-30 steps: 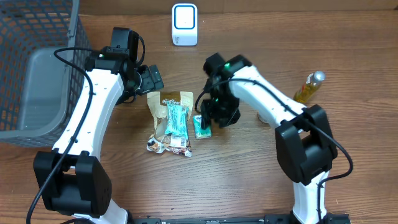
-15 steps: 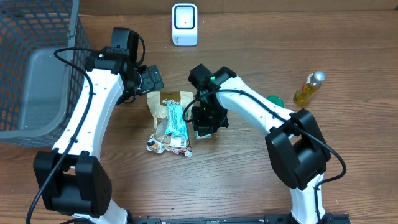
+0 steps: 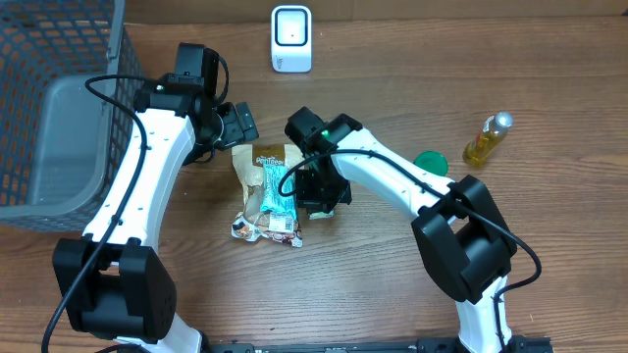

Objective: Scan the item barcode

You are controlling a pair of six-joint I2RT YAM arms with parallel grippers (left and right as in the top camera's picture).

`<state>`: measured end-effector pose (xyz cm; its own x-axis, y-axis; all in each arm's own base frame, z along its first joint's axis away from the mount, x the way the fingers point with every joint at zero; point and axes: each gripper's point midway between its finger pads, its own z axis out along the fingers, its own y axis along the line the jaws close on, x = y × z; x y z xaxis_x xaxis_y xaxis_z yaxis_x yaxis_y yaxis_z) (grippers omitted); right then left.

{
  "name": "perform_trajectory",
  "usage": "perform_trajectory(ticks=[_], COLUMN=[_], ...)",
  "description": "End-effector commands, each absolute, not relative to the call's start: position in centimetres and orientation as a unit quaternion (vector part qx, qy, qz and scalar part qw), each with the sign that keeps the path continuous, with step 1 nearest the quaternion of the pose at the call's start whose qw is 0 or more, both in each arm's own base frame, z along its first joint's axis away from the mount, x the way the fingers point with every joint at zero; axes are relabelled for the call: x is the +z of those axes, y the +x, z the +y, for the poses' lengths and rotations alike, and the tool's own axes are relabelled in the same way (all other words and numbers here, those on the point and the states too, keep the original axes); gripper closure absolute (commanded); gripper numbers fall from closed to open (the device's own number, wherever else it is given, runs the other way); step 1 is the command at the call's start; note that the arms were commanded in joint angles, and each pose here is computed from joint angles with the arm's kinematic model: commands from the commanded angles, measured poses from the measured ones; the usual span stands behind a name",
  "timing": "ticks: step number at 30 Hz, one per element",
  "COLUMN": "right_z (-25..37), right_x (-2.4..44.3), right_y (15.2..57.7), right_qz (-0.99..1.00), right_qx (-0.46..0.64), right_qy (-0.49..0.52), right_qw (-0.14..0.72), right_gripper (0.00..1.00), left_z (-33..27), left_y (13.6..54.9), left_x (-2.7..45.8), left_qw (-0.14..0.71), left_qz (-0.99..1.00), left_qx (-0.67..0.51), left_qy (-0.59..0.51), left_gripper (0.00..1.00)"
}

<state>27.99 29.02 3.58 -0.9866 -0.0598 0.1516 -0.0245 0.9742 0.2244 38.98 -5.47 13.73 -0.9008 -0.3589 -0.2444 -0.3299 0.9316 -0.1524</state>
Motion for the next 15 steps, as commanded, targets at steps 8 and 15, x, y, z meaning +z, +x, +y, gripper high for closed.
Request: perform_trajectory(ticks=[8,15], right_z=[28.2,26.3], right_x=[2.3,1.3], right_y=[28.2,28.1], right_qz=[-0.993,-0.997], right_qx=[-0.098,-0.053], right_qy=[0.018,0.016], right_qw=[0.057,0.049], right_gripper=[0.96,0.94], left_z=[-5.5,-5.5], left_y=[39.3,39.3], left_x=[14.1,14.1], left_qw=[0.142,0.142], left_qz=[0.973,0.973], left_qx=[-0.055,-0.055], left_qy=[-0.171,-0.171], left_gripper=[0.0,0.0])
